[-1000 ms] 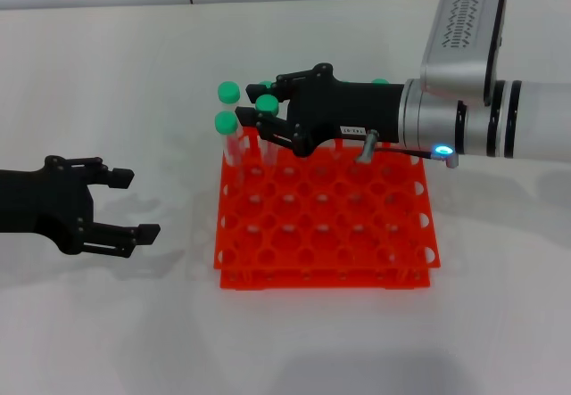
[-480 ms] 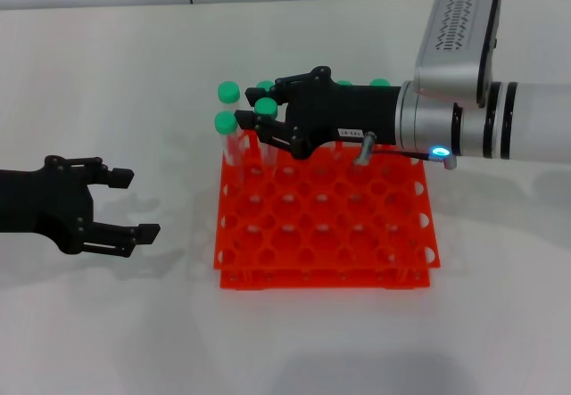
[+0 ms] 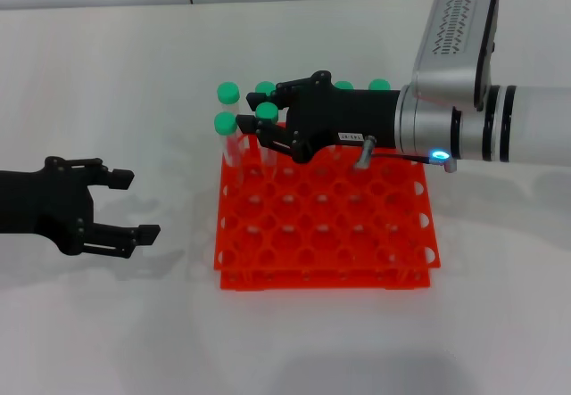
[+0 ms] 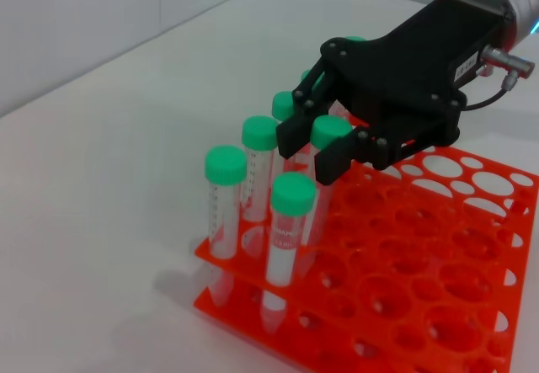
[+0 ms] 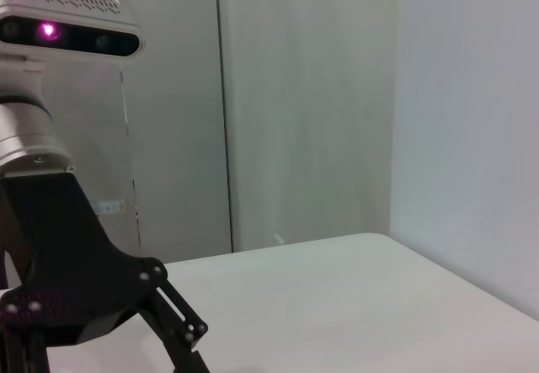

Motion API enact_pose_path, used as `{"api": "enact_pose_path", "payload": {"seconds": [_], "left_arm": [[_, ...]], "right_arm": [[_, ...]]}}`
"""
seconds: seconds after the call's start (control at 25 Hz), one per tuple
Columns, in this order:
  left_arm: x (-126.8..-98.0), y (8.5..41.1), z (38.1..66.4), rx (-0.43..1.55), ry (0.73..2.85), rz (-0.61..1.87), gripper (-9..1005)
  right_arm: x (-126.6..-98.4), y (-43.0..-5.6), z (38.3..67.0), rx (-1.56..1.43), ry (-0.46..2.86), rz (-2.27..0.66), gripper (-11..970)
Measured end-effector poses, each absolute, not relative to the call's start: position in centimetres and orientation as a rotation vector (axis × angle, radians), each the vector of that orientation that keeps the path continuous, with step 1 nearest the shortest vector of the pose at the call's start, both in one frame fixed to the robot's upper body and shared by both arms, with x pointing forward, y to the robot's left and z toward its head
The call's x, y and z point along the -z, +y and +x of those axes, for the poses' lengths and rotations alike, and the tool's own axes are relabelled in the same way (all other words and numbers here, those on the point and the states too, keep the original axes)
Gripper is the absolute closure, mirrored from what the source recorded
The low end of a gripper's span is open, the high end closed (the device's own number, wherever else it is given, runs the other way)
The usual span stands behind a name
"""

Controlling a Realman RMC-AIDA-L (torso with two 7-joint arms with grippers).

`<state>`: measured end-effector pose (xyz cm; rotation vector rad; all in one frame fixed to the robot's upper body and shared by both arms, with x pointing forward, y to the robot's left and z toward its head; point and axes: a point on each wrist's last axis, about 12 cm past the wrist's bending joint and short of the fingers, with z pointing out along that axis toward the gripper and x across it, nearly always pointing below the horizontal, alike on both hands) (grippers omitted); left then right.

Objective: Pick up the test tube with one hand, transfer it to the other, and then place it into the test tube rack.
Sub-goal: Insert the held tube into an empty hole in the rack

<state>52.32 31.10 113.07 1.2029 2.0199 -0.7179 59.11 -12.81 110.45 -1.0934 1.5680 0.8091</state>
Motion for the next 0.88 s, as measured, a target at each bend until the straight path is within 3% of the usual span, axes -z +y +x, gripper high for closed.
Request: {"api": "enact_pose_path", "payload": {"seconds": [0.4,0.88], "left_arm": [[-113.0,31.0,52.3,0.719,2.024,1.205,112],[-113.0,31.4,52.2,0.709,2.023,1.197,112]], "right_arm": [[-110.7,-12.7,59.1,-0.817,1.557,-1.094,671],[-111.8,-13.4,58.4,-0.840,1.489,-1.069,413]]}}
